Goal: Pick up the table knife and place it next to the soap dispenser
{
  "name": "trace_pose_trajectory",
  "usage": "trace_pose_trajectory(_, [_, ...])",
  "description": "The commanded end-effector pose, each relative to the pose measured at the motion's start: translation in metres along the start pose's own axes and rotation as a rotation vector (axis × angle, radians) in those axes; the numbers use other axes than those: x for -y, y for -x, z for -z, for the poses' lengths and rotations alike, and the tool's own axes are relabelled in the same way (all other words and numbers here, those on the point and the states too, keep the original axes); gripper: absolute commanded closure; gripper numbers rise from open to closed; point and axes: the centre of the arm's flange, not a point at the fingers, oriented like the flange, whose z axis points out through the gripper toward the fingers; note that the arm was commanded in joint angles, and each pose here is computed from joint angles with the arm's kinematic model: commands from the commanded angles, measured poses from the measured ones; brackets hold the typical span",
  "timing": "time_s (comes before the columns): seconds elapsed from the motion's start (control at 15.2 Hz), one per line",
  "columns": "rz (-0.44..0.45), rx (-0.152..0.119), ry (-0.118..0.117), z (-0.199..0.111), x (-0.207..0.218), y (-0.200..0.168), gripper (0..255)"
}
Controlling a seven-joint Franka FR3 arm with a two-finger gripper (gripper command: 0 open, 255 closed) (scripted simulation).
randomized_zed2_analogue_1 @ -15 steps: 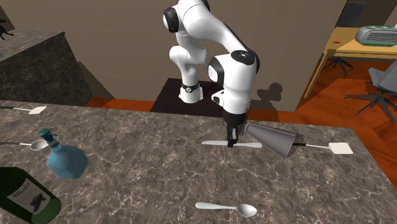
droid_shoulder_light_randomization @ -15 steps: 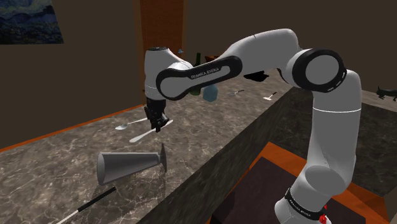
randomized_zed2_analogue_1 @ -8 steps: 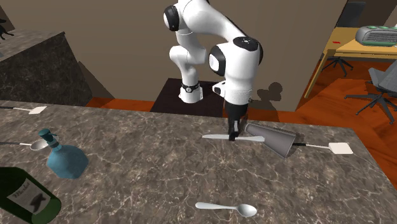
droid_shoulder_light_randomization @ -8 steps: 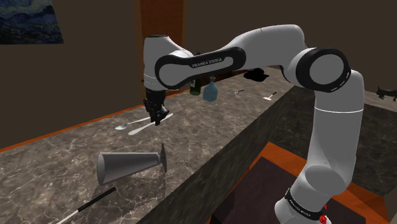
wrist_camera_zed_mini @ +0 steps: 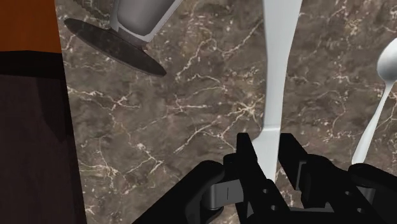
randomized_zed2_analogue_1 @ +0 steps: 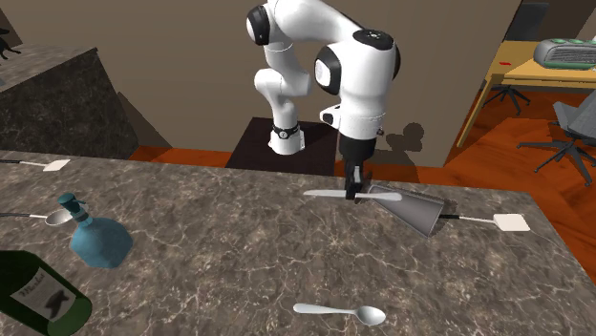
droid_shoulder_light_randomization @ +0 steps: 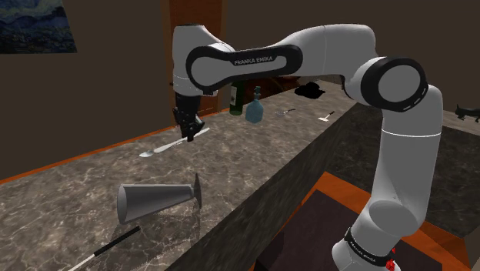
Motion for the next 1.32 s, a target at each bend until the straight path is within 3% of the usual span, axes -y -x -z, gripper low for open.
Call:
trace_pose_trajectory(0.0, [0.0, 0.0, 0.0, 0.01, 0.001, 0.0, 255])
trace_pose_trajectory(1.25, [0.0, 0.0, 0.0, 0.11, 0.008, 0.0, 255])
